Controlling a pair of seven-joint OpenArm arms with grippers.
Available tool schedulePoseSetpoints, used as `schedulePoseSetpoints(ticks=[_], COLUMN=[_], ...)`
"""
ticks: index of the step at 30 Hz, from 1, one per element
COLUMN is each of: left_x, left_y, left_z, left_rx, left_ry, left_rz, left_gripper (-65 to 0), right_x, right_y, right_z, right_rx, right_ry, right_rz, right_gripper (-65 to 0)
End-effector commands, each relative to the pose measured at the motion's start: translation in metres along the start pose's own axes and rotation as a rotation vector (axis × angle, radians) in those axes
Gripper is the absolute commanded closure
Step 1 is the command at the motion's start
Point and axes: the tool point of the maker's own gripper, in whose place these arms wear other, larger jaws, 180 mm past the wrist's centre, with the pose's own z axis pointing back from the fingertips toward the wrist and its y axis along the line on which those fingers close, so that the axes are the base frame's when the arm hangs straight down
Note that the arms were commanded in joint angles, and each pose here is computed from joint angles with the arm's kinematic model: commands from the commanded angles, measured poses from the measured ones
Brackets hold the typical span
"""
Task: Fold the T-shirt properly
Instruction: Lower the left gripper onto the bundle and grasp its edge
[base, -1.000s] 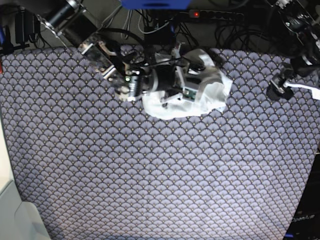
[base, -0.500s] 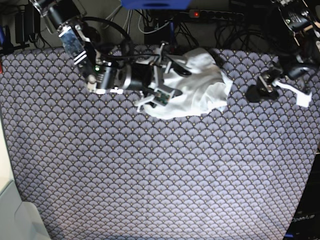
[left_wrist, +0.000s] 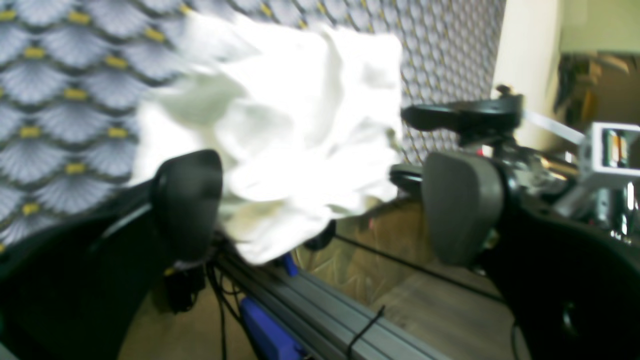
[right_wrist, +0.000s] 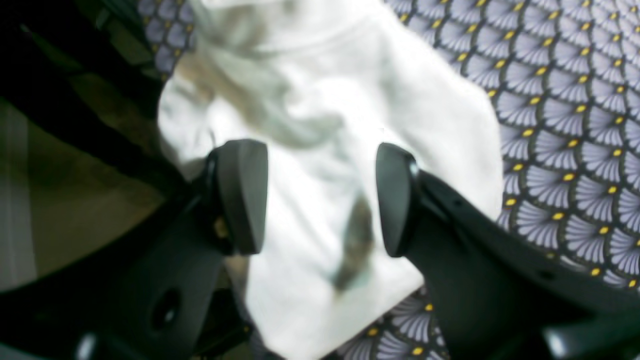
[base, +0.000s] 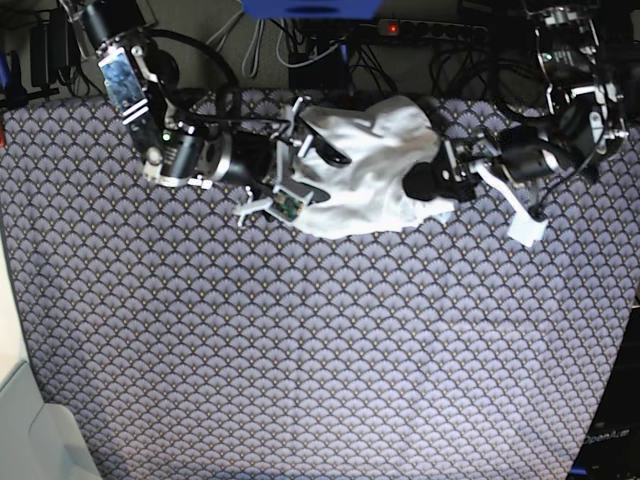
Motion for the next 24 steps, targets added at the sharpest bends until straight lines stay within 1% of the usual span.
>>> schedulePoseSetpoints(ticks=[1,6,12,14,20,24], left_x=[0.004,-0.004,-0.001,0.006,-0.010,-0.013], left_y=[-0.001,0.020,0.034,0.034,0.034,0.031], left_z=[0.002,-0.003,-0.003,-0.006,-0.046,-0.061], left_rx=[0.022,0.153,0.229,0.239,0.228,0.210], left_ry=[-0.005,0.032,0.030,0.010,0.100,0.111], left_rz=[-0.037,-0.081,-0.092,-0.108,-0.141,-0.145], left_gripper=[-62.4,-62.4,-62.4,-62.4,-62.4,-62.4], right_x=[0.017,0.017,0.016,0.017,0.018,0.012], right_y=[-0.002,-0.003,-0.003,-0.004,-0.004,-0.007], right_z=[0.003,0.003,0.003,0.003,0.003,0.007], right_rx=[0.002,0.001,0.001,0.000,-0.001,-0.007], right_ry=[-0.059,-0.057,-0.056,-0.057,-0.058,-0.039], right_rz=[0.015,0.016,0.015,0.018,0.019,0.026], right_gripper=[-35.1,-35.1,-35.1,-35.1,-35.1,-35.1])
